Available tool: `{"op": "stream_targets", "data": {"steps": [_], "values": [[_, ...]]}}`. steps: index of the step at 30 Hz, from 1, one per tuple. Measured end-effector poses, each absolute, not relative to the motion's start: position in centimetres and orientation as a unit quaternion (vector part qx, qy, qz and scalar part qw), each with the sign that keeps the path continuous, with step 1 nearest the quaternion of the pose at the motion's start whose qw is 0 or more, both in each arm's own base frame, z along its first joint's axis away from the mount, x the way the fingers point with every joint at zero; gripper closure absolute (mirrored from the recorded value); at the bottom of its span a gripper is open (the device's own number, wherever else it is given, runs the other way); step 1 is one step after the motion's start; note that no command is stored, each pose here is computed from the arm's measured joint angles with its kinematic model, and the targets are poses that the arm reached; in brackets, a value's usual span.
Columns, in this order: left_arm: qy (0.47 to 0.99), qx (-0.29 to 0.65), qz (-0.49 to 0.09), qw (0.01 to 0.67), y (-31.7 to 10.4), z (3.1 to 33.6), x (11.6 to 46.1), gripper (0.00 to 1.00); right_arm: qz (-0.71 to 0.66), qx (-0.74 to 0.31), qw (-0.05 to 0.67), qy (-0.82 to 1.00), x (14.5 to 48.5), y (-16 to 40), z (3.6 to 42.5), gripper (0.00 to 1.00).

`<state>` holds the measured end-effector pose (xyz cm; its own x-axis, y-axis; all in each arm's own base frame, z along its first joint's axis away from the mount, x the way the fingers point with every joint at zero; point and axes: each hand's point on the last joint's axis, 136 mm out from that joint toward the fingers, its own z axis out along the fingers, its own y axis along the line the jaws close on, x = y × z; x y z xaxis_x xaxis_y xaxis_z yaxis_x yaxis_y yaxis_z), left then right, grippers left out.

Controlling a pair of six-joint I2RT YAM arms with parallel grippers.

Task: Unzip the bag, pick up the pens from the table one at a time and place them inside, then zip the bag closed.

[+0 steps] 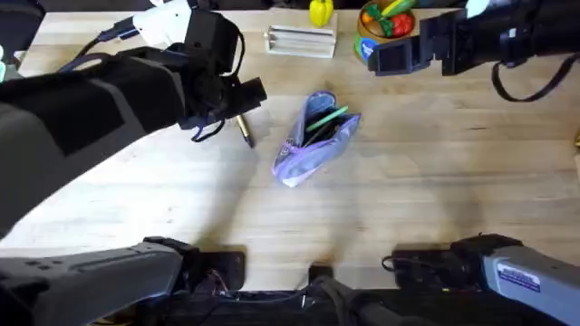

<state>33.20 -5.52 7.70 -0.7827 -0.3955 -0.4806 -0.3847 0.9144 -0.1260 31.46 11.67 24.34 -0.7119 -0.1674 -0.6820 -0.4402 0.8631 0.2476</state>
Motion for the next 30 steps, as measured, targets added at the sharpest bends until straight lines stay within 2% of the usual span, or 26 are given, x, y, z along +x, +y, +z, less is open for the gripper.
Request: {"op": "stream_targets", "data": {"steps": [11, 16, 18, 21, 27, 30], "values": [[0.956, -0.200, 0.015, 0.213, -5.6, 3.6, 33.4, 0.004, 0.201, -0.168, 0.340, 0.903, 31.4, 11.7, 24.3, 0.003], [0.956, -0.201, 0.019, 0.214, -5.5, 3.5, 33.7, 0.106, 0.201, -0.168, 0.340, 0.903, 31.4, 11.7, 24.3, 0.003], [0.956, -0.201, 0.019, 0.215, -5.4, 3.5, 33.8, 0.201, 0.201, -0.168, 0.340, 0.903, 31.4, 11.7, 24.3, 0.003], [0.955, -0.204, 0.018, 0.216, -5.3, 3.6, 33.9, 0.421, 0.201, -0.168, 0.340, 0.903, 31.4, 11.7, 24.3, 0.003], [0.955, -0.203, 0.004, 0.218, -5.8, 3.6, 34.2, 0.932, 0.201, -0.168, 0.340, 0.903, 31.4, 11.7, 24.3, 0.003], [0.954, -0.204, 0.002, 0.218, -5.9, 3.7, 34.3, 0.953, 0.201, -0.168, 0.340, 0.903, 31.4, 11.7, 24.3, 0.003]]}}
